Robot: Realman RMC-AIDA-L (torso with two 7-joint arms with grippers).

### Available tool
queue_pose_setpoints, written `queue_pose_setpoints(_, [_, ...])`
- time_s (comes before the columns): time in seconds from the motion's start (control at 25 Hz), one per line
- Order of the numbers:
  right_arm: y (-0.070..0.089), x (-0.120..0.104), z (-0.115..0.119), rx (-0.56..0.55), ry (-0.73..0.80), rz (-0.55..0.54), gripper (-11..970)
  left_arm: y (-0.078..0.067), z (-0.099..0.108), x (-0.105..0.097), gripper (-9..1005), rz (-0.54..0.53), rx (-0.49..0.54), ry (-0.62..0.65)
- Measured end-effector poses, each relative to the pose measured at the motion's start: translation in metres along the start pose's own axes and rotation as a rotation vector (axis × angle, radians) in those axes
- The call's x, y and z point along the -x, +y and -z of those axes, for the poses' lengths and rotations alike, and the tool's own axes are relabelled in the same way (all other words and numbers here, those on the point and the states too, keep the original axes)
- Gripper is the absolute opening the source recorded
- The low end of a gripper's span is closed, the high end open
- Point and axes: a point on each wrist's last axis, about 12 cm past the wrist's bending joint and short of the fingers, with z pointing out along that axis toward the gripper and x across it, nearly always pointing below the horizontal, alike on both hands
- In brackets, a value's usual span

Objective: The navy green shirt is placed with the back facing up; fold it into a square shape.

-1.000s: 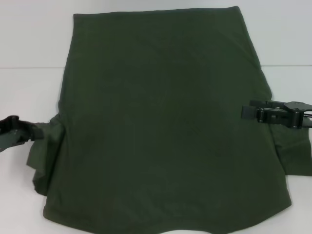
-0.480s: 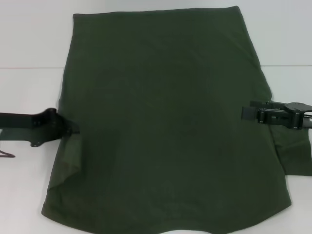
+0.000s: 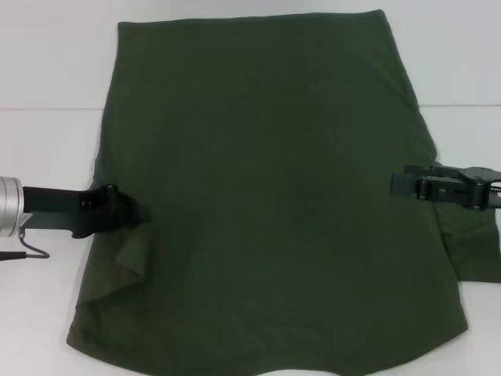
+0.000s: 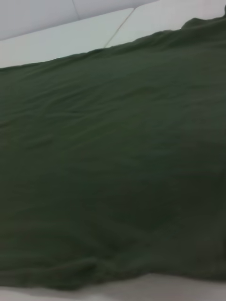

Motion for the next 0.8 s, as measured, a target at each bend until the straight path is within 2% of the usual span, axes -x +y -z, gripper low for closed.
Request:
queue_pose_setpoints(0.24, [0.000,-0.001,0.001,-0.004,-0.001,-0.003,910,-0.012,-0.013,-0.001,111,-0.095,-0.074,0.019])
queue_pose_setpoints(0.36, [0.000,-0.001,0.001,-0.004,-0.001,-0.003,910,-0.019,-0.019,-0.004,333,-0.160,-0.114,0.050])
queue_pose_setpoints(0.4, [0.000,-0.001,0.001,-0.003,-0.001,-0.002,910,-0.019,-0.018,-0.005,355,-0.160,-0.116,0.048])
queue_pose_setpoints(0.8, [-0.001,-0.001,0.001,-0.005,-0.001,-0.001,910,0.025,0.015,-0.009,576,0.085,0.016,-0.076])
